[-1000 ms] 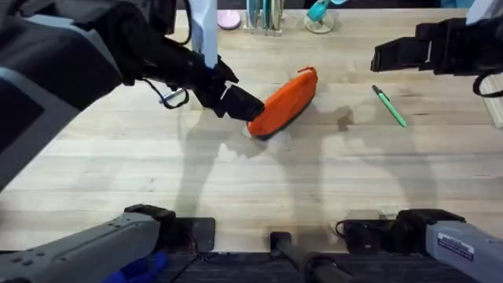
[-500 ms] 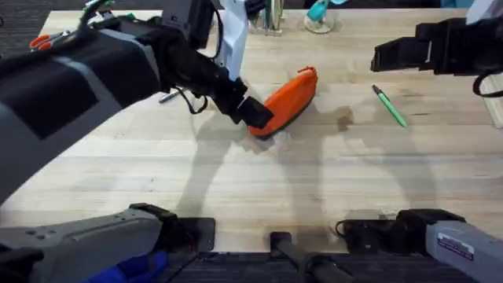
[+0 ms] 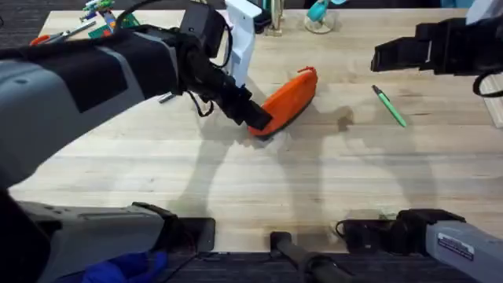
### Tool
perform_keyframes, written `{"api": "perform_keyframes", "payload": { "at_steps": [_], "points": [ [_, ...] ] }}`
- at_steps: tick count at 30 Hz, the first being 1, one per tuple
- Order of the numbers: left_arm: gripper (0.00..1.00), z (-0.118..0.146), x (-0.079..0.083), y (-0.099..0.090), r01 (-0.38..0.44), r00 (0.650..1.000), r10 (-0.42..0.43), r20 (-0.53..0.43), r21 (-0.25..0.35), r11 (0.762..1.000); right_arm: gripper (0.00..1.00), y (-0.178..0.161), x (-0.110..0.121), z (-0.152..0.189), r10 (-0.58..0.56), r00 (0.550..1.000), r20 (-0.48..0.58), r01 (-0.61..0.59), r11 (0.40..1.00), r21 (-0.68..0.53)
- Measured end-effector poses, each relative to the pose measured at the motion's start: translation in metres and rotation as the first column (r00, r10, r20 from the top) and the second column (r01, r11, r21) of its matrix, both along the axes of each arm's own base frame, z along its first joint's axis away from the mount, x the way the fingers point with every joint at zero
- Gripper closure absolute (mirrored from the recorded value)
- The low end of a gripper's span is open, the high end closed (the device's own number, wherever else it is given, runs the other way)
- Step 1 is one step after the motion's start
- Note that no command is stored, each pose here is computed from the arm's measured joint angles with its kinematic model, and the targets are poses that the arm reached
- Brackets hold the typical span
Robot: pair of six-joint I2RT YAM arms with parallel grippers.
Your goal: Unzip the bag, pick up the pens from the table one at a time and place them inside, then zip the bag closed.
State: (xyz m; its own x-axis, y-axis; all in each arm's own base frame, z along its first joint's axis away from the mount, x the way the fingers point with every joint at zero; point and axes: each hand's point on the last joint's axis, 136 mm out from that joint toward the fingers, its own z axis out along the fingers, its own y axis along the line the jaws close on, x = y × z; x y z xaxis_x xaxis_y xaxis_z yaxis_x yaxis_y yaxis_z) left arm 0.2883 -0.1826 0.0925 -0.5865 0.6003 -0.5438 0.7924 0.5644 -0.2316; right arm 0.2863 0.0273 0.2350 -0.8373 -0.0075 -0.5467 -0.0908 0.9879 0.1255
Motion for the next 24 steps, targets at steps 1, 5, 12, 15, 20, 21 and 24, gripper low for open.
{"api": "perform_keyframes", "payload": {
  "at_steps": [1,5,12,15,20,21,24],
  "points": [
    [0.201,0.0001,-0.0002,-0.0003,-0.001,1.0,0.001,-0.001,-0.001,1.0,0.005,0.0,0.0,0.0,0.0,1.0,0.0,0.0,1.0,0.0],
    [0.372,-0.0003,-0.001,-0.0007,-0.006,1.0,0.006,-0.009,-0.004,1.0,0.005,0.0,0.0,0.0,0.0,1.0,0.0,0.0,1.0,0.0],
    [0.87,0.001,-0.0038,-0.0049,0.001,1.0,-0.002,-0.019,-0.02,1.0,0.005,0.0,0.0,0.0,0.0,1.0,0.0,0.0,1.0,0.0],
    [0.954,0.0009,-0.0027,-0.0046,-0.004,1.0,0.004,-0.016,-0.018,1.0,0.005,0.0,0.0,0.0,0.0,1.0,0.0,0.0,1.0,0.0],
    [0.957,0.0009,-0.0024,-0.0045,-0.014,1.0,0.014,-0.022,-0.019,1.0,0.005,0.0,0.0,0.0,0.0,1.0,0.0,0.0,1.0,0.0],
    [0.957,0.0009,-0.0023,-0.0046,-0.016,1.0,0.016,-0.023,-0.02,1.0,0.005,0.0,0.0,0.0,0.0,1.0,0.0,0.0,1.0,0.0],
    [0.957,0.0008,-0.0022,-0.0045,-0.019,1.0,0.019,-0.024,-0.02,1.0,0.005,0.0,0.0,0.0,0.0,1.0,0.0,0.0,1.0,0.0]
  ]
}}
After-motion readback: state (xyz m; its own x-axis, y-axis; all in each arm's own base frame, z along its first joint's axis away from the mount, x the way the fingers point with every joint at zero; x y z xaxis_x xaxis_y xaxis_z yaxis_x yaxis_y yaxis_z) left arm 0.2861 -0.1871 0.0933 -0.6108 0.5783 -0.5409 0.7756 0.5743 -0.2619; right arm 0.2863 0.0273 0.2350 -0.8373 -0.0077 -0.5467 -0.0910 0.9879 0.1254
